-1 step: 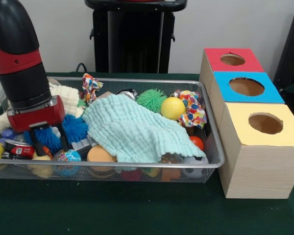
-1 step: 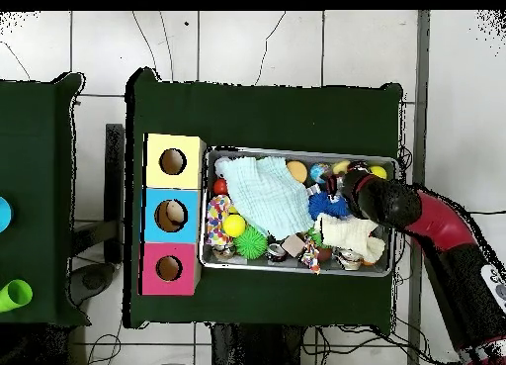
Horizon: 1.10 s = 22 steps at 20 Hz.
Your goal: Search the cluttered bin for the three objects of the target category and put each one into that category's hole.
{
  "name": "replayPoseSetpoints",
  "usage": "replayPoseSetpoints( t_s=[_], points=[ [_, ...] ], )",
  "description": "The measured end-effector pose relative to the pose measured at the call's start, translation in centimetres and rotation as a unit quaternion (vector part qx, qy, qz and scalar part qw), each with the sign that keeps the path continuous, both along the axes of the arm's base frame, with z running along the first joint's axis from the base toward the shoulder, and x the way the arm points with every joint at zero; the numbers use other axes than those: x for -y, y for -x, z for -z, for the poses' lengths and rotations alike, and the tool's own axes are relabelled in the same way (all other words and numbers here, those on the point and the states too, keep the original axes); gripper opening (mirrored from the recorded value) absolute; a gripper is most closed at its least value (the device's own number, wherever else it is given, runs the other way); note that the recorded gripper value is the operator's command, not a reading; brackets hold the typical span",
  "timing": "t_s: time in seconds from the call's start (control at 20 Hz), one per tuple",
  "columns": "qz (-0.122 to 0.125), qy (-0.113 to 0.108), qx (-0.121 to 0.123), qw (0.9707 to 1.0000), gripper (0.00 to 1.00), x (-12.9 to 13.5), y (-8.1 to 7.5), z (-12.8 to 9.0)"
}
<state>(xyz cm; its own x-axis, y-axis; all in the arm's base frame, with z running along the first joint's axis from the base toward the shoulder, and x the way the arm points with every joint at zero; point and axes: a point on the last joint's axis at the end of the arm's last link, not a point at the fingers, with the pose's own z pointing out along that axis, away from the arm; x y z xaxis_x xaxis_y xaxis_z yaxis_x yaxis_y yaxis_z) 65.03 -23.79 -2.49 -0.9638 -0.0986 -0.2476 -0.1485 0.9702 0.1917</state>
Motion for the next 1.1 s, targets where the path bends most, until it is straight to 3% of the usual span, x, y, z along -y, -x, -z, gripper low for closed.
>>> replayPoseSetpoints(
  t_s=[1.1],
  points=[
    [-0.002, -0.009, -0.016, 0.9998, 1.0, 0.36, -0.3, -0.12]
  ],
)
